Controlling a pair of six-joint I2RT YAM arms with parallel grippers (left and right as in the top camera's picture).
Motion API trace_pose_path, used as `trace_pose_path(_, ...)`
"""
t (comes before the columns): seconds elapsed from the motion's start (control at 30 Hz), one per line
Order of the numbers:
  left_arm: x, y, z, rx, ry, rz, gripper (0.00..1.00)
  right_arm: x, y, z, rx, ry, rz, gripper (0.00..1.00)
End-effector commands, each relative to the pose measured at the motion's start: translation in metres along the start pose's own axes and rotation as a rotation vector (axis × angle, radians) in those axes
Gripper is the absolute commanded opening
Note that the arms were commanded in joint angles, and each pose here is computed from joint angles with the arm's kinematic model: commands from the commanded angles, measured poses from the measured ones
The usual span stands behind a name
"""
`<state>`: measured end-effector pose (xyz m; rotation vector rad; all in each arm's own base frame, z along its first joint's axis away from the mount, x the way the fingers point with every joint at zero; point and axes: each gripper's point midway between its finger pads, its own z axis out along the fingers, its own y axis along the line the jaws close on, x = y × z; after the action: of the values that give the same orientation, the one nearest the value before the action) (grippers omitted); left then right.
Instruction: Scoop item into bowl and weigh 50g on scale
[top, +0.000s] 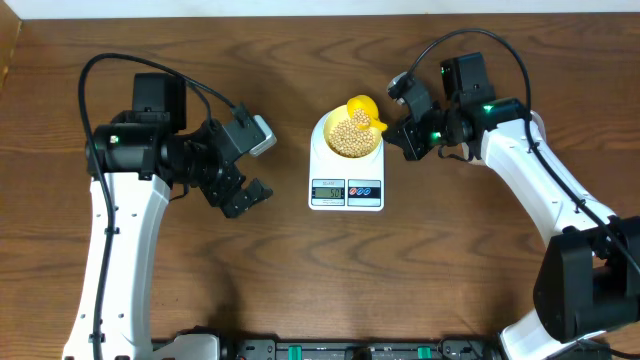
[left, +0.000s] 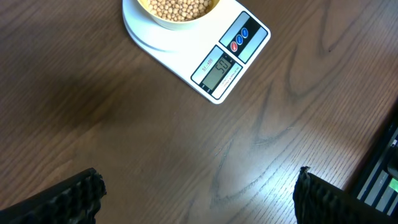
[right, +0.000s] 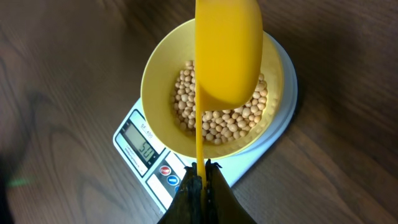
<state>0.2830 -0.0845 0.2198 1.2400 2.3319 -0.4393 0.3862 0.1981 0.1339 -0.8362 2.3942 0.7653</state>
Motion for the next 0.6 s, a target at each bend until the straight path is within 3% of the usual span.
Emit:
trace_pose_path(0.0, 0.002, -0.002, 0.002, 0.011, 0.006, -0.016, 0.99, -0.009, 0.005, -0.002, -0.043, -0.027, 0.012, 0.01)
trace_pose_path(0.57, 0.002, -0.002, 0.002, 0.011, 0.006, -0.016, 0.99, -0.017, -0.019, -0.043, -0.189, -0.156, 0.198, 0.01)
